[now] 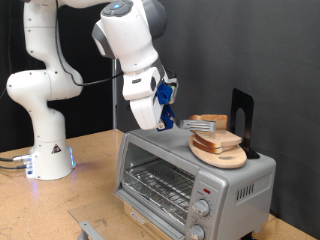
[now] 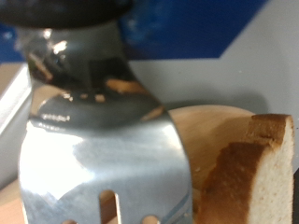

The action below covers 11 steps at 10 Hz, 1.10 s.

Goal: Make a piece of toast with the oven

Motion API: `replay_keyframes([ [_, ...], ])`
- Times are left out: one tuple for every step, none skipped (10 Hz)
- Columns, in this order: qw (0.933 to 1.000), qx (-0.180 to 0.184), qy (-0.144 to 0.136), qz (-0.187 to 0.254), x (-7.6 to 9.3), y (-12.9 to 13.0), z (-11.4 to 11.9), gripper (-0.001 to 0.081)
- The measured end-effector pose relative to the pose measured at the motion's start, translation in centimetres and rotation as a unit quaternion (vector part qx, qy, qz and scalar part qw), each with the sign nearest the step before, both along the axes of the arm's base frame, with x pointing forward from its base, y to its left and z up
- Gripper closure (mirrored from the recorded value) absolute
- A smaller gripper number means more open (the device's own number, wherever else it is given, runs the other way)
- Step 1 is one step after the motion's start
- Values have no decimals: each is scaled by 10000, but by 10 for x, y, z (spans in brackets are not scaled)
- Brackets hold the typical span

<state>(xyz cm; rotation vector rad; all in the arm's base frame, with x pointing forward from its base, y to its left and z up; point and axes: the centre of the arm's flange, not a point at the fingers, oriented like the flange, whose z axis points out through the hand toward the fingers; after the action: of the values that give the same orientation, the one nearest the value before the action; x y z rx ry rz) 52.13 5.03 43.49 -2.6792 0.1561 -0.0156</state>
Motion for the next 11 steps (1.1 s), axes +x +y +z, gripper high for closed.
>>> replay_keyframes([
  [10000,9,3,-36,3,-4,0,543],
  [9999,5,-39,-95,5,-8,1,543],
  [9995,18,-191,-243,9,-13,3,543],
  [9984,78,-370,-414,12,-17,4,543],
  [9975,189,-513,-447,14,-21,6,543],
  [9965,364,-662,-365,13,-26,9,543],
  [9962,527,-690,-19,7,-31,12,543],
  [9949,654,-616,461,-4,-37,18,543],
  [9924,671,-563,865,-14,-42,23,543],
  [9902,545,-471,1194,-25,-42,24,543],
  [9884,358,-314,1440,-35,-40,22,543],
])
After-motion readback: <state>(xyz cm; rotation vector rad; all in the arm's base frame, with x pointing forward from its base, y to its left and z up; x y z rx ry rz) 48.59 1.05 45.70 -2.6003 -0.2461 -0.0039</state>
